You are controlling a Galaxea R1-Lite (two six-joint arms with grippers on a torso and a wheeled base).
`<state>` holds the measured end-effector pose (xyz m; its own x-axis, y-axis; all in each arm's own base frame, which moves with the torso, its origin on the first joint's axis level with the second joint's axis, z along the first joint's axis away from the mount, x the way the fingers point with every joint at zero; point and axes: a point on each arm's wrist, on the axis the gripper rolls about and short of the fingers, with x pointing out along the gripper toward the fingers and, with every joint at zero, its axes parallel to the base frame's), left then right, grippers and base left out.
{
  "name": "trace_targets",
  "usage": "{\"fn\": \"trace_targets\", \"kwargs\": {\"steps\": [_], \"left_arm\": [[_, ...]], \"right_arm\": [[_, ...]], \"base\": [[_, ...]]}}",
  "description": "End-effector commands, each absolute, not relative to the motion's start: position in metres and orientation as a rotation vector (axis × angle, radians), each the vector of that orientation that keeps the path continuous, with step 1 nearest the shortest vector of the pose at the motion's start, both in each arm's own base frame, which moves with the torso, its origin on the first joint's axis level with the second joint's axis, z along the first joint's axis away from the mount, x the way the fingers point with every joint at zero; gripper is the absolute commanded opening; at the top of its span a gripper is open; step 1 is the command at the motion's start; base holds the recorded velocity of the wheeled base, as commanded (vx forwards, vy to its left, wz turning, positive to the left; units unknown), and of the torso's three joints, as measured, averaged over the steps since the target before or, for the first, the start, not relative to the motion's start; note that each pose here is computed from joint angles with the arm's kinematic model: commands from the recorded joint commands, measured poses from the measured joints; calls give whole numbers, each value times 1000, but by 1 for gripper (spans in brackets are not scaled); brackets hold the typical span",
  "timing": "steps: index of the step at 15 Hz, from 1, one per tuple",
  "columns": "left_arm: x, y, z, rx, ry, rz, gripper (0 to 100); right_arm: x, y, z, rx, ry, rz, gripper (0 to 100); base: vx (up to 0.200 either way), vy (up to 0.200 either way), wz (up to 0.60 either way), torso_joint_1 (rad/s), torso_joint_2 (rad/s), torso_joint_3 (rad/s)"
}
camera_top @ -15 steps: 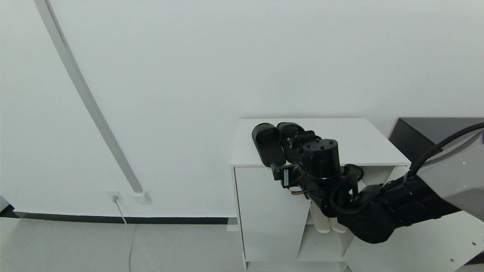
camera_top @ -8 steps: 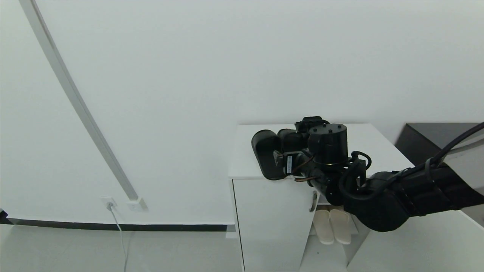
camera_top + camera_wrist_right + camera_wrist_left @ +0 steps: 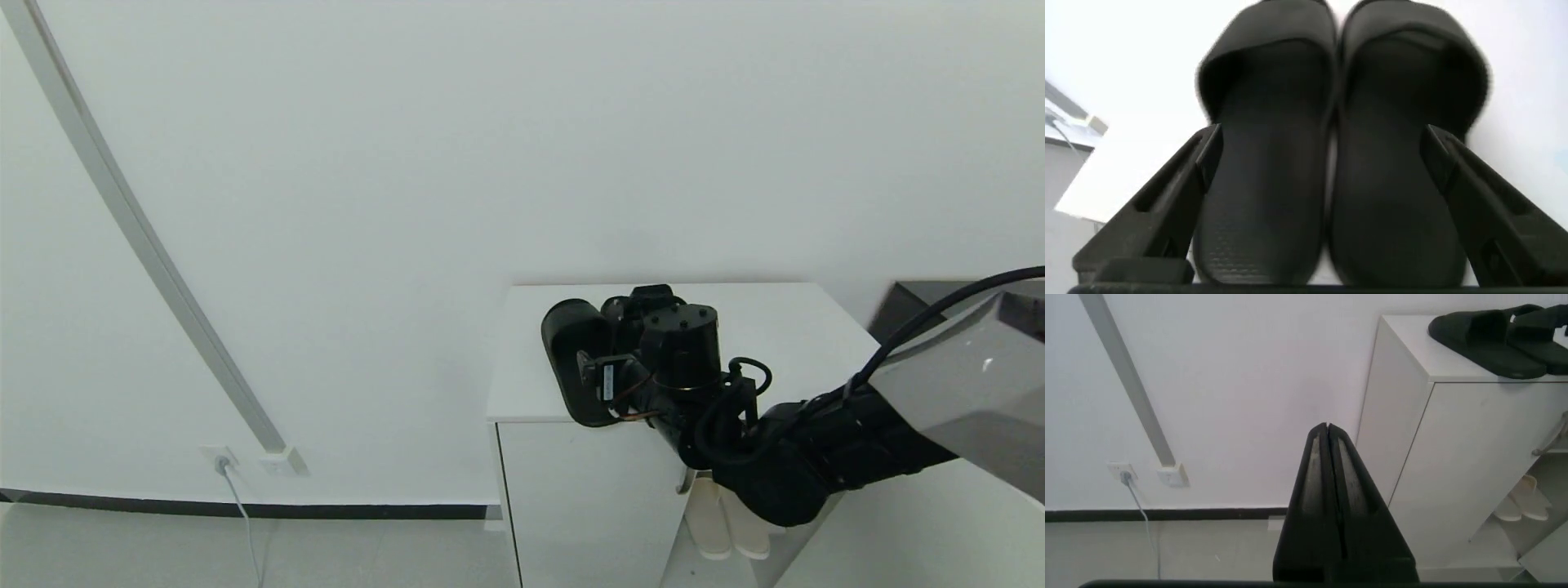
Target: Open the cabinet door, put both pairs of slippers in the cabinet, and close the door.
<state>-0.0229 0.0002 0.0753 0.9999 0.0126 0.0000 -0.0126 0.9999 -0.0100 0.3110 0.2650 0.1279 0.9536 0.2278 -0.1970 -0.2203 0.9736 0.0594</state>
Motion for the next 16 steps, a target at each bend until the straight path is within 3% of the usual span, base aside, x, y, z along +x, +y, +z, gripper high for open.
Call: {"fn": "trace_targets", "kwargs": {"steps": [1,10,16], "left_arm": [[-23,0,75,-11,1,14,0],[-23,0,75,-12,1,17,0],[-23,0,75,-12,1,17,0]], "right_arm": [[329,273,106,21,222,213,100],[394,269,99,4,142,161,100],[405,273,102,21,114,164,100]], "base": [[0,0,0,0,0,0],[0,0,0,0,0,0],[0,0,0,0,0,0]]}}
